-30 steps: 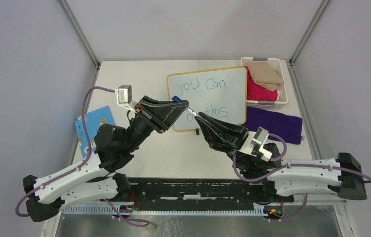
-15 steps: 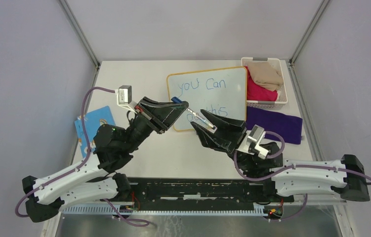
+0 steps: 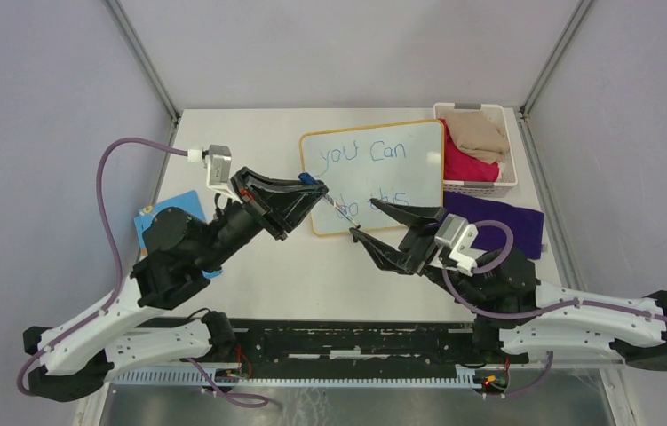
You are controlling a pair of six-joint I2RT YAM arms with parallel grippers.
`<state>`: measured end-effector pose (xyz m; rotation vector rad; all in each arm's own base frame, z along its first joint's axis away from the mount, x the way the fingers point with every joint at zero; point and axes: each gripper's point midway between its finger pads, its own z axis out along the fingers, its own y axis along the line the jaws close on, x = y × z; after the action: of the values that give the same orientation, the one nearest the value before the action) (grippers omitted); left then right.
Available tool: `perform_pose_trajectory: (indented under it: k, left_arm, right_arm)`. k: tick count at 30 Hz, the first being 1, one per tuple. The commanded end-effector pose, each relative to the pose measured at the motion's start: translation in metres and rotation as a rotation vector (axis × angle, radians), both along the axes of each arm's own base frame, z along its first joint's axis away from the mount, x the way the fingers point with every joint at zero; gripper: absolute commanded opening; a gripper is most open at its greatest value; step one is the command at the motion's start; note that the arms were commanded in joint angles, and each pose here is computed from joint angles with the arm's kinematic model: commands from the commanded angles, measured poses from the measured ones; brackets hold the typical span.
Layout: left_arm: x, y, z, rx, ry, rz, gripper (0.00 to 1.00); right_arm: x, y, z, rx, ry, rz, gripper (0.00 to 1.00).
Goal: Write a sentence on the whiteboard
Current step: Close the whiteboard marker at the center of the board.
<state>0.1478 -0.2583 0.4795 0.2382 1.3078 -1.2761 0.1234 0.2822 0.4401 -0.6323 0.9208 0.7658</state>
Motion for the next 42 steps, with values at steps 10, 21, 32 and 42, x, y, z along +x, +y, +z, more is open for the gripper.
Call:
perform_pose_trajectory:
  k: [10,21,32,42]
  left_arm:
    - [-0.025,-0.014,-0.034,0.315,-0.147,-0.146,0.02]
    - [-0.029,-0.002,-0.033,0.333,-0.173,-0.133,0.02]
    - [-0.031,0.002,-0.04,0.353,-0.175,-0.134,0.03]
    - [-0.023,0.012,-0.026,0.205,-0.149,-0.059,0.6]
  right_arm:
    - [-0.004,0.047,-0.02,-0.212,0.111,0.085,0.56]
    - [0.015,0.056,-0.052,-0.309,0.206,0.001,0.46]
    - [0.01,0.065,-0.059,-0.294,0.227,0.063,0.04]
    - [0.005,0.062,-0.057,-0.208,0.209,0.097,0.0]
